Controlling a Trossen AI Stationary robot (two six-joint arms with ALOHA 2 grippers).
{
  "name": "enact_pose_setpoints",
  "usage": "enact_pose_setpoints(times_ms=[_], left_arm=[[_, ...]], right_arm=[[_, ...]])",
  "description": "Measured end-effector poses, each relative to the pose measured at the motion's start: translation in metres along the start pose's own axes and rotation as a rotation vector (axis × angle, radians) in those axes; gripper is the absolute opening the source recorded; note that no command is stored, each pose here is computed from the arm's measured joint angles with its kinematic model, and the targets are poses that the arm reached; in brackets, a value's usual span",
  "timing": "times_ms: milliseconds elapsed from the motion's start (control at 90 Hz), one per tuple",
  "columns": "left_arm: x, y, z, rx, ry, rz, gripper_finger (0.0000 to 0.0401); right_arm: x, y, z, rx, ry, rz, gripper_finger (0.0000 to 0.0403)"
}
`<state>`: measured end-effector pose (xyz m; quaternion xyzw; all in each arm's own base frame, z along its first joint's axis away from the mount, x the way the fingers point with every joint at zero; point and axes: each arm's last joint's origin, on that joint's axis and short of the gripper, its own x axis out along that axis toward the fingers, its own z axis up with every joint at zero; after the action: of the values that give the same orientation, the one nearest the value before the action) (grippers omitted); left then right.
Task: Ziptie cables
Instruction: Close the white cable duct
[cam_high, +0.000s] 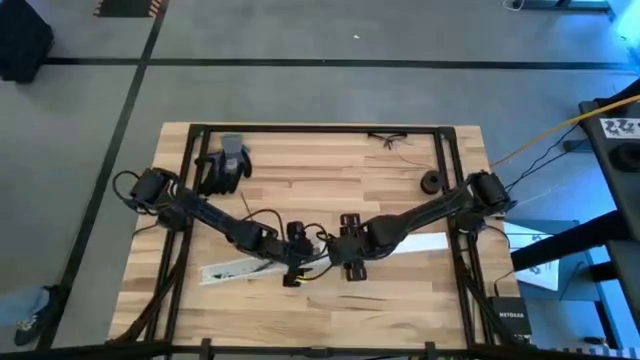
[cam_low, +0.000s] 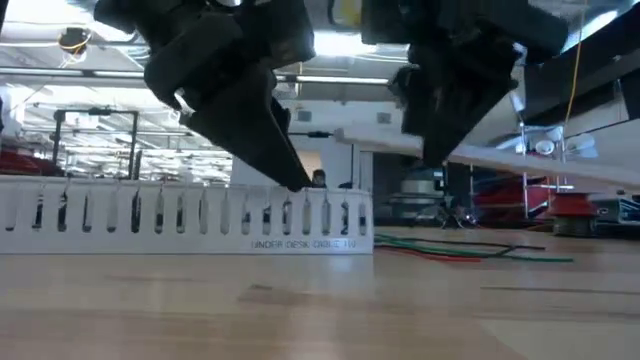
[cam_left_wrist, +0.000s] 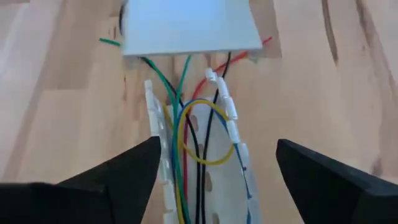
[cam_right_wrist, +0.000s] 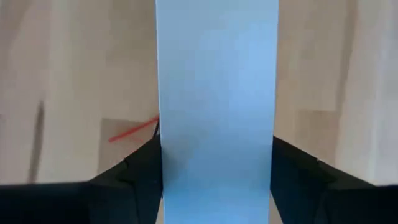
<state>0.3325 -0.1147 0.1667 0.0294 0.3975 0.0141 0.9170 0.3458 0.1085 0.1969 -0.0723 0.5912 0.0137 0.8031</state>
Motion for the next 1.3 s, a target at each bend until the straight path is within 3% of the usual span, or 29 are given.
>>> enact_pose_setpoints(times_ms=[211,356,456,622,844,1111,1300], left_arm=[[-0.022,-0.008,0.007,-0.039,-0.042,-0.025,0.0315],[-0.025,-0.023,0.000,-0.026,-0.021,-0.043,0.0315],[-0.021,-0.029,-0.012,-0.039,0.009,0.002,0.0315],[-0.010,-0.031,-0.026,-0.064,0.024,0.098,0.0315],[0.013,-0.021,-0.028,-0.100,-0.026,0.161,0.0315],[0.027,-0.006,-0.024,-0.209,-0.057,0.183,0.0315],[0.028,-0.006,-0.023,-0.230,-0.080,0.192,0.0315]], right_arm=[[0.009,-0.032,0.003,0.030,-0.001,0.088,0.0230],[0.017,-0.048,0.011,0.019,-0.062,0.178,0.0230],[0.031,-0.052,0.012,0.009,-0.044,0.219,0.0230],[0.044,-0.049,0.009,-0.012,0.006,0.281,0.0230],[0.044,-0.048,0.008,-0.002,0.020,0.309,0.0230],[0.045,-0.041,0.006,0.059,0.051,0.301,0.0230],[0.044,-0.032,0.007,0.176,0.061,0.275,0.0230]])
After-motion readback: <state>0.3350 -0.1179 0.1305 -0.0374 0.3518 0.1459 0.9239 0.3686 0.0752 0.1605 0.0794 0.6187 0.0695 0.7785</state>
